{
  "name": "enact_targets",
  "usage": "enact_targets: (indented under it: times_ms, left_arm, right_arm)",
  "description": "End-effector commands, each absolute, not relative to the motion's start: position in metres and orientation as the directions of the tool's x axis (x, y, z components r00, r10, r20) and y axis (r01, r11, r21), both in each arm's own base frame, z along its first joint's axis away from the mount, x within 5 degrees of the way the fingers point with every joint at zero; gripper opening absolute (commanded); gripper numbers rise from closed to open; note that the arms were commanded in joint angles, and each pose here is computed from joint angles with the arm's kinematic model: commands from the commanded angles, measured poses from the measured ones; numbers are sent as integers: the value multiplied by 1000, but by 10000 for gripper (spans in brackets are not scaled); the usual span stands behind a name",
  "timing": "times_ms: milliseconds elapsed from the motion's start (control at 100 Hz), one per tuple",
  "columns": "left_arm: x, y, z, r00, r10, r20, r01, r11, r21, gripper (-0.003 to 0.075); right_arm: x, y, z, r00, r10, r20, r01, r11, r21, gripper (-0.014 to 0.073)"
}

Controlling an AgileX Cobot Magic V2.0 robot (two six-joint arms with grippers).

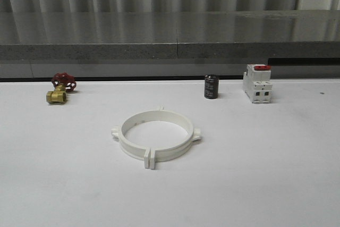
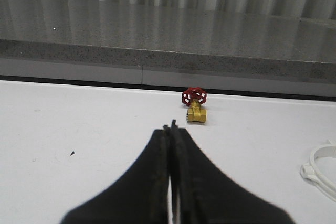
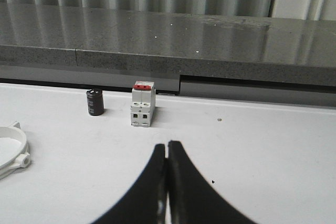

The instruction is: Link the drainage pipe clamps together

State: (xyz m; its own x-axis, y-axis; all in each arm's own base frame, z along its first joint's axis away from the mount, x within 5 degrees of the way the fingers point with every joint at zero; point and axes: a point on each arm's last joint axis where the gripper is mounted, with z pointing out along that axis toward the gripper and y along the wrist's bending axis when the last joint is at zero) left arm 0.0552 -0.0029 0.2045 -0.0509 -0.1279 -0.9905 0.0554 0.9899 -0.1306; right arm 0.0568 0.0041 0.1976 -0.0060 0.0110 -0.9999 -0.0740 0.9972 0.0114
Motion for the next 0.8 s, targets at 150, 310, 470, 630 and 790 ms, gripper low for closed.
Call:
enact_targets:
  times_ms: [150,310,470,630,790]
  left_arm:
    - [54,-4,208,114,-157,-981,91,985,-147,-20]
    - [54,-4,209,120,-157,-980,92,985,-147,-20]
    - [54,-4,209,120,-157,-980,92,985,-147,-20]
    - [54,-4,209,120,-157,-980,92,985,-147,-20]
    - [54,-4,209,120,-157,-980,92,985,-147,-20]
  right_arm:
    - [54,4,211,106,8,-994,-75,997,0,-68]
    - [54,4,211,106,8,-994,-75,997,0,-68]
    - [54,4,211,106,8,-994,-75,997,0,-68]
    - [54,4,211,106,8,-994,-75,997,0,-68]
    - [54,4,211,106,8,-994,-75,997,0,-68]
